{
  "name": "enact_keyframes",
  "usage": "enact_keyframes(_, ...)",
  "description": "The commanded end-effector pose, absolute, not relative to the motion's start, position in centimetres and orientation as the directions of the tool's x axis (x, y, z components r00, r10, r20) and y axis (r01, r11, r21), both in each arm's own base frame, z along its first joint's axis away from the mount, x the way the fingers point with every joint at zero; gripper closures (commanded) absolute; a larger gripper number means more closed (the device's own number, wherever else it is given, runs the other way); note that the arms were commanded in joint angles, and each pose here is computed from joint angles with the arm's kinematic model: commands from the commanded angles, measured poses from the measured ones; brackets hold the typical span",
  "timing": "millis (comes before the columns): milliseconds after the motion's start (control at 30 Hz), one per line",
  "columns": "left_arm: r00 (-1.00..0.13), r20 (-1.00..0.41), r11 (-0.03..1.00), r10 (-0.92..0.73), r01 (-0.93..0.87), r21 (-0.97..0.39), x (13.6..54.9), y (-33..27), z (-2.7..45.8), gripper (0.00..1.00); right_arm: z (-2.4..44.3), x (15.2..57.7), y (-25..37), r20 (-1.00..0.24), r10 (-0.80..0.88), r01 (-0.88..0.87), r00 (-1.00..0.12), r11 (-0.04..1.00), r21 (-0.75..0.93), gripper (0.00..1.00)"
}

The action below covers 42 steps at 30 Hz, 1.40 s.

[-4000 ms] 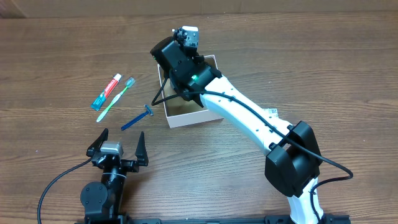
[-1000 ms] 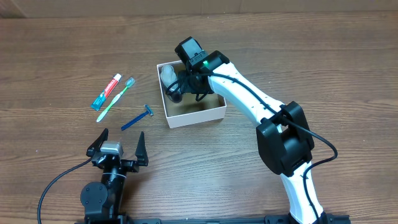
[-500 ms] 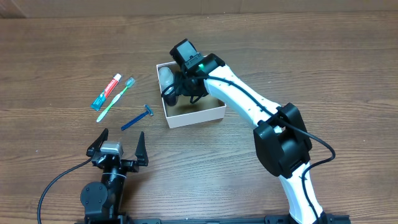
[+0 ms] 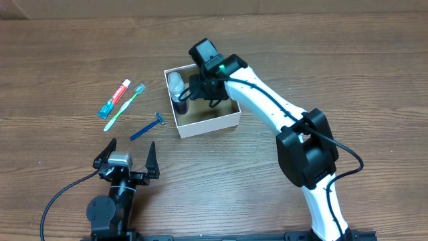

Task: Pack container
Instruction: 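Open the right gripper and push the bottle into the box's back-left corner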

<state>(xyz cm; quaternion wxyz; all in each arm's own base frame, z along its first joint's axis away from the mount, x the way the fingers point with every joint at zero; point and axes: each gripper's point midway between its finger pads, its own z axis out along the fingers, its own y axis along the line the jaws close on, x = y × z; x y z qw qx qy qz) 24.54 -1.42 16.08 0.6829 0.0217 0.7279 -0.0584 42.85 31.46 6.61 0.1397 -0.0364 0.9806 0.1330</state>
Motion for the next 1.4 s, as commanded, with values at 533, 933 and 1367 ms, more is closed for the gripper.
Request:
enact_keyframes(533, -0.058, -0.998, 0.993, -0.026, 0.114, -0.033, 24.5, -1.4, 16.1, 0.0, 5.4, 38.8, 26.2, -0.096, 0.169, 0.162, -0.981, 0.984, 0.075, 0.4)
enact_keyframes(933, -0.058, -0.998, 0.993, -0.026, 0.114, -0.033, 24.5, -1.4, 16.1, 0.0, 5.3, 39.2, 24.4, -0.118, 0.369, 0.368, -0.922, 0.929, 0.03, 0.4)
enact_keyframes(1367, -0.058, -0.998, 0.993, -0.026, 0.114, -0.033, 24.5, -1.4, 16.1, 0.0, 5.4, 40.0, 24.3, -0.122, 0.367, 0.362, -0.922, 0.93, 0.057, 0.39)
